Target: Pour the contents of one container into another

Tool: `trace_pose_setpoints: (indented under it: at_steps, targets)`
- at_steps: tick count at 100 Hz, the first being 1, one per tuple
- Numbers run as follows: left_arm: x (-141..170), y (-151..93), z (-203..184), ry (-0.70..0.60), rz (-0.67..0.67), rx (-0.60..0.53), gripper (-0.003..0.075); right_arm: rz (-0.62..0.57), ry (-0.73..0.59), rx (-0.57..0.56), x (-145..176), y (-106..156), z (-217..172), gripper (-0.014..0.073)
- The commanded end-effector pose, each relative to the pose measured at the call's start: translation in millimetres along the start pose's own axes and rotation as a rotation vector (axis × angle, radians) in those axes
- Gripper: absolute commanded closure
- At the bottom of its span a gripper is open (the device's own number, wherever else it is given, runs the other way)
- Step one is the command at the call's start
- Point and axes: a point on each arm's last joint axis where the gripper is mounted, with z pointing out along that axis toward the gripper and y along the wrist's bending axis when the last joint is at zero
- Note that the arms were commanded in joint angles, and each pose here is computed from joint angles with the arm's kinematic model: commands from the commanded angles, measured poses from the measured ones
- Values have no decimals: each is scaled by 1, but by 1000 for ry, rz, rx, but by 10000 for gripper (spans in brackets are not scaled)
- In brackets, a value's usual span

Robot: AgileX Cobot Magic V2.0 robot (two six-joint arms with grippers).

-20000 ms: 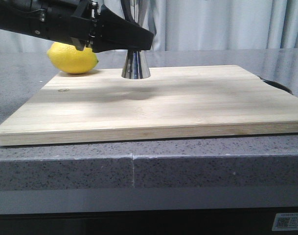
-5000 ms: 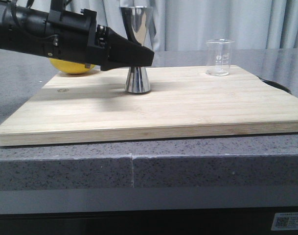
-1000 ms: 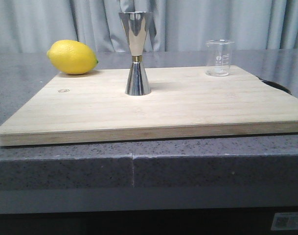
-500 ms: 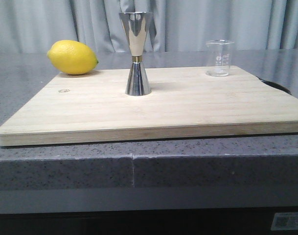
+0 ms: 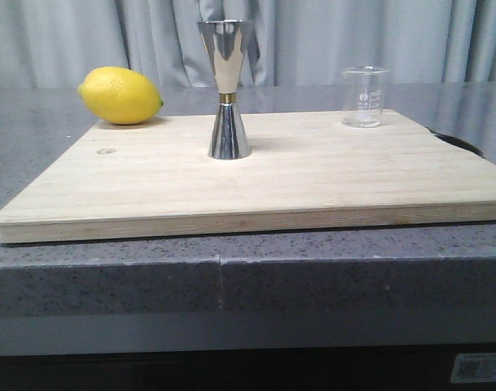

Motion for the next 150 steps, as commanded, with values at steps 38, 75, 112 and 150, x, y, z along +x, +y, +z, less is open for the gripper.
trace_pose_setpoints:
  at_steps: [38, 75, 112, 150]
  targets:
    - [-9, -1, 0, -26, -34, 13, 302, -146, -143, 36, 38, 13, 0, 415]
    - [-9, -4, 0, -20, -33, 42, 305, -74, -142, 18, 38, 14, 0, 632]
    - [-9, -4, 0, -20, -33, 42, 739, 2, -145, -5, 38, 16, 0, 650]
    - [26, 1, 2, 75, -46, 8, 739, 7, -104, 19, 42, 14, 1, 638]
